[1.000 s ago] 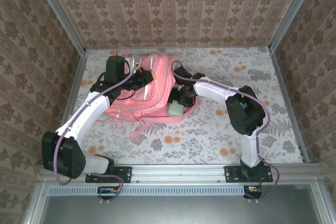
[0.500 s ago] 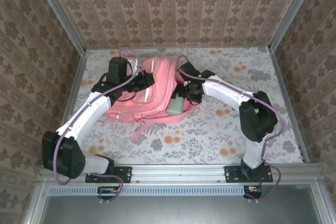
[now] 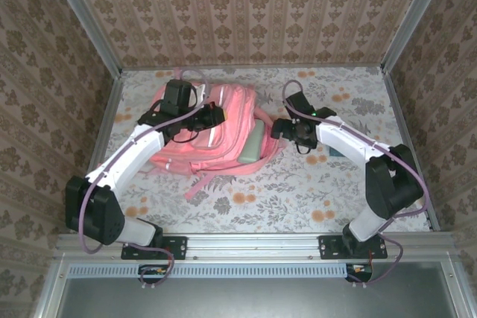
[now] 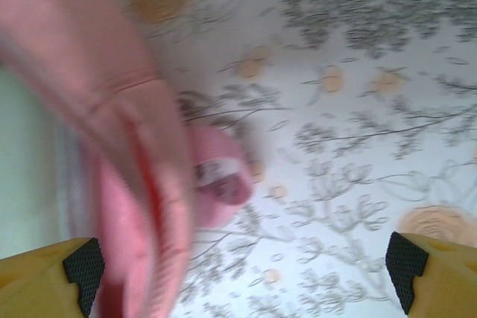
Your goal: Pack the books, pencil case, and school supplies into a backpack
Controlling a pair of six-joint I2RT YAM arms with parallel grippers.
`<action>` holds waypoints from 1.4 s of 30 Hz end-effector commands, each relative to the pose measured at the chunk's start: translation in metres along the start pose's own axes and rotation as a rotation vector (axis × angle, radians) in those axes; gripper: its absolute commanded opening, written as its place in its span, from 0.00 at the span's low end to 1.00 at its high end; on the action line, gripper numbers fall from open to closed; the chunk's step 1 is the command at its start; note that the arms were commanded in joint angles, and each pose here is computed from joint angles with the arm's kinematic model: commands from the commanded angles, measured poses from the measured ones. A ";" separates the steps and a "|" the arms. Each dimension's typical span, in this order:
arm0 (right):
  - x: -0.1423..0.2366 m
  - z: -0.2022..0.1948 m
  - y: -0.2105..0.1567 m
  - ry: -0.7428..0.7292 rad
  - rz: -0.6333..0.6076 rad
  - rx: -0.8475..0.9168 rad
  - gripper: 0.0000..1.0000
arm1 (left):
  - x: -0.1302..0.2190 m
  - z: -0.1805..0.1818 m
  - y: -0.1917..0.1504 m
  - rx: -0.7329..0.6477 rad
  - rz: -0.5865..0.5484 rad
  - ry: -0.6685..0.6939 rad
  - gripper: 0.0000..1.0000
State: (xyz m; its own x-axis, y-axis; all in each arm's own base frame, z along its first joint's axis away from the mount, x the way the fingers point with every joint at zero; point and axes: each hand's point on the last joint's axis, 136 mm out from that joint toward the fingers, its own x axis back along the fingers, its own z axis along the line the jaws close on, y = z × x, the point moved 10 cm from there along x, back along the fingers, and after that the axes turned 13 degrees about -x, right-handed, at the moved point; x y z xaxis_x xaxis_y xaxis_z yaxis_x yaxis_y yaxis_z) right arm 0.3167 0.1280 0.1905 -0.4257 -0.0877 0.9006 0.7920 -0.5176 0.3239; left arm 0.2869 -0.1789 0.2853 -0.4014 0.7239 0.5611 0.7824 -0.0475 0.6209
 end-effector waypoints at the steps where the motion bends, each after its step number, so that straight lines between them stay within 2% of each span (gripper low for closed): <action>1: 0.002 -0.026 0.017 -0.021 -0.078 -0.054 1.00 | -0.003 -0.013 0.011 -0.064 -0.013 0.023 0.00; 11: -0.024 -0.111 0.063 -0.103 -0.071 -0.238 1.00 | -0.040 -0.054 0.009 -0.122 0.034 -0.046 0.00; 18: -0.036 -0.144 0.082 -0.117 -0.069 -0.352 1.00 | -0.055 -0.072 0.006 -0.152 0.056 -0.079 0.00; 24: -0.066 -0.142 0.075 -0.081 0.070 -0.368 1.00 | -0.054 -0.072 0.004 -0.156 0.053 -0.086 0.00; 31: -0.057 -0.117 0.041 -0.011 0.158 -0.362 1.00 | -0.052 -0.069 -0.001 -0.153 0.043 -0.086 0.00; 37: -0.031 -0.095 0.021 0.013 0.139 -0.286 1.00 | -0.054 -0.065 -0.005 -0.148 0.046 -0.096 0.00; 42: -0.011 -0.102 0.020 -0.085 0.082 -0.276 1.00 | -0.053 -0.060 -0.007 -0.143 0.047 -0.100 0.00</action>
State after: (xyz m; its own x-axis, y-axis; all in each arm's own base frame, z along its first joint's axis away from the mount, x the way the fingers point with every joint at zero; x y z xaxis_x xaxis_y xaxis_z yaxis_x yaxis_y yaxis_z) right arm 0.3075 0.0394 0.1491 -0.3551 -0.1454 0.9234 0.6937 -0.7032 0.1561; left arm 0.2768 -0.2592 0.2578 -0.2900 0.7104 0.6413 0.7759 -0.2178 0.5921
